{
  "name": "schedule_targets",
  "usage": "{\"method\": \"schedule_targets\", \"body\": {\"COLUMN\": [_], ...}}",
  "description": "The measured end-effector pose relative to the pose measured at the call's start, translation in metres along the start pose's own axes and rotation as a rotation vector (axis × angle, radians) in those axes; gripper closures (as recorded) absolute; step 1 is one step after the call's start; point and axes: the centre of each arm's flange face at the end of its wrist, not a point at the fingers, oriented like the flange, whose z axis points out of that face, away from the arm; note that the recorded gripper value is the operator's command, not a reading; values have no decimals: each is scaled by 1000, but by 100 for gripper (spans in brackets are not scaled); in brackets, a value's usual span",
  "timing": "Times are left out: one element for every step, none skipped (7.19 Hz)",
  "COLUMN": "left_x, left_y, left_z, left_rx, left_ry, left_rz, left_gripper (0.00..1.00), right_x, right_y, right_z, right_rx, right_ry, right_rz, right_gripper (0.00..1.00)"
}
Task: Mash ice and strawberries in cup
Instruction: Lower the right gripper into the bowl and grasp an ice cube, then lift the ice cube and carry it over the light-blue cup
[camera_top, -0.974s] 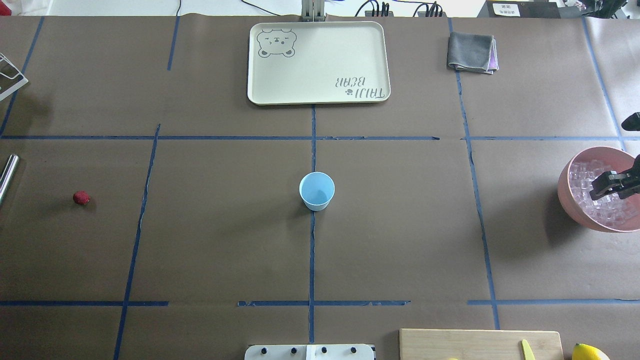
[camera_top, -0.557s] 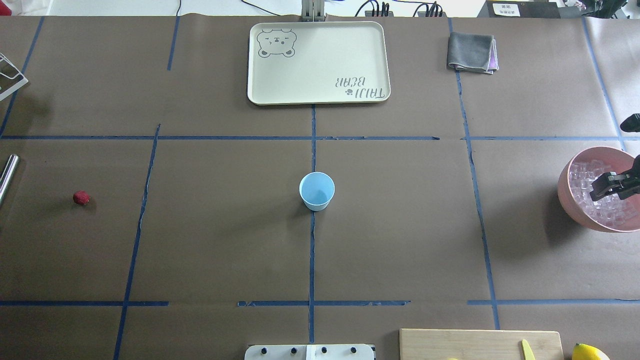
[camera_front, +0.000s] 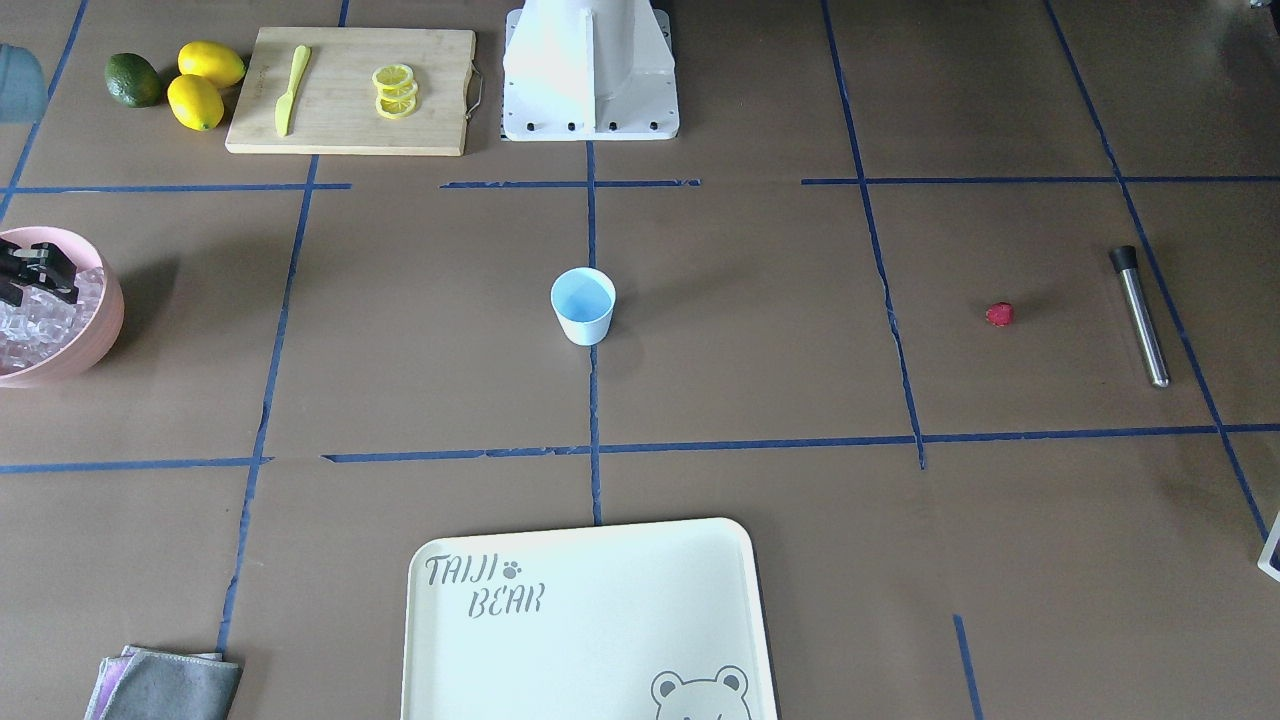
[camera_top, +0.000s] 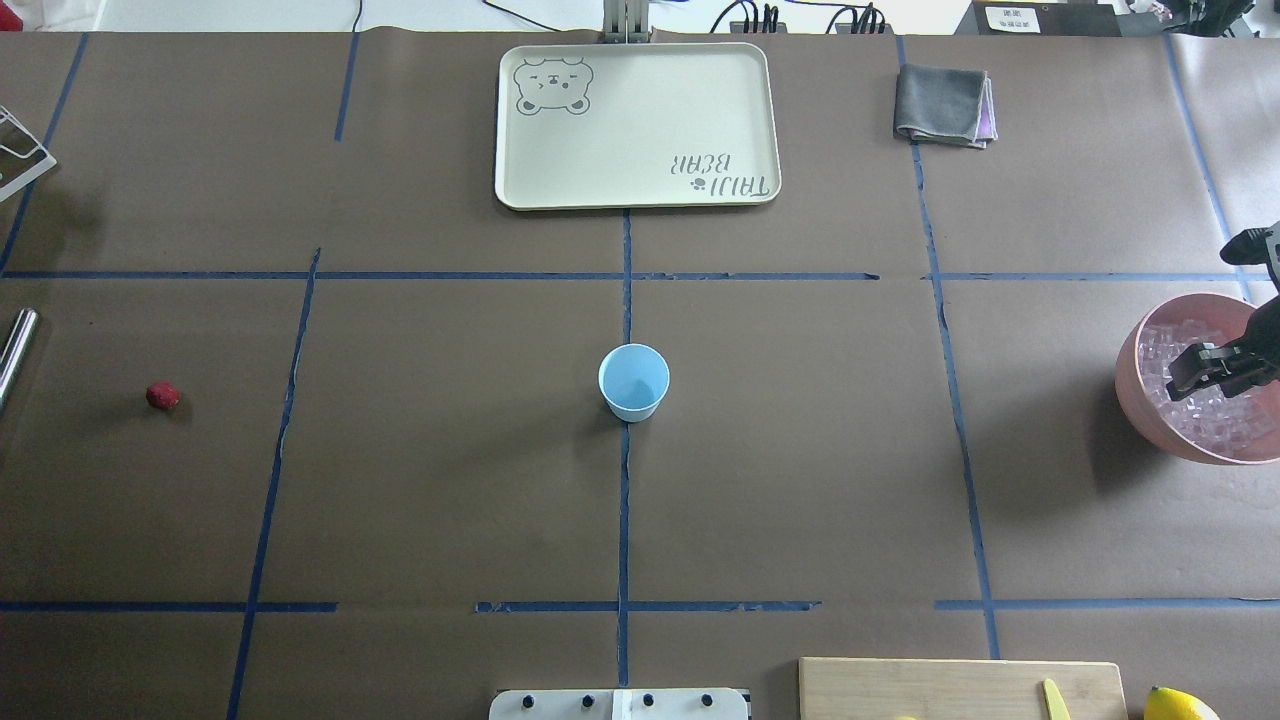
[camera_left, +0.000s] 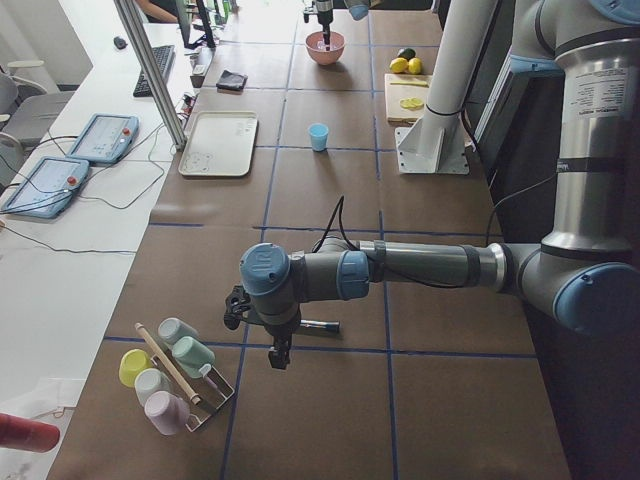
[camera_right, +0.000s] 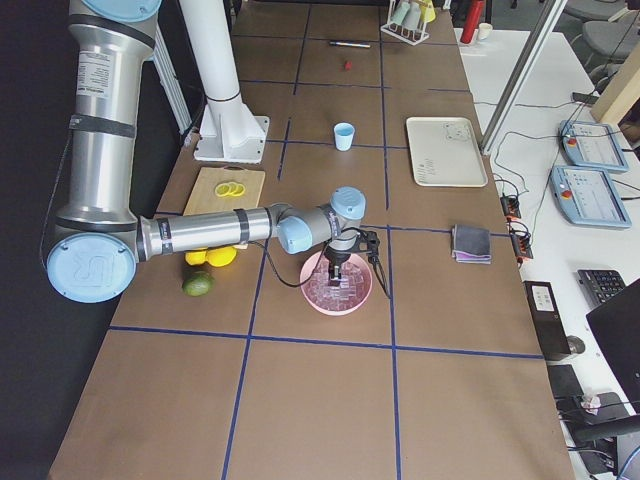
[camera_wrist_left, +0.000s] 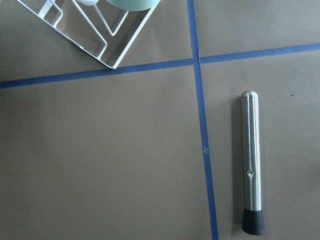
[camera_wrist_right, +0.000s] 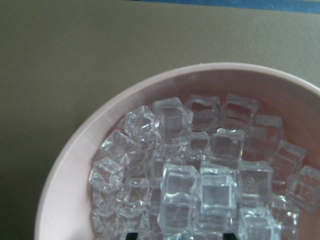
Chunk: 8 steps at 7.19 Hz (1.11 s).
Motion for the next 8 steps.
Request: {"method": "schedule_targets", "body": {"left_x": [1,1,1,1,1,2,4,6], "left_y": [0,0,0,0,0,-1,-1,-2], "left_z": [-1,-1,-1,-1,-1,-2,-4,-6], "left_rx": [1,1,1,2,2,4,8,13], "left_ry": [0,0,0,0,-1,-1,-1,-1], "left_rz": [1,2,2,1,-4,-12,-15,-13], "left_gripper": [0,0,0,0,0,0,0,0], "right_x": [-1,-2,-3,-4,-8,-14,-22,-37], "right_y": [0,0,1,3,7,15,24,28], "right_z": [-1,-2,-4,-8,-16,-33,-61,-90], "right_rx": [0,2,4,10,21,42,71,97], "right_ry": [-2,-6,-8,-11,-17,-29,-40,-49], "right_rz": [-1,-3,-5,-9,-17,-26,-28,-30], "right_gripper": [79,99,100,100,100,100,100,100]}}
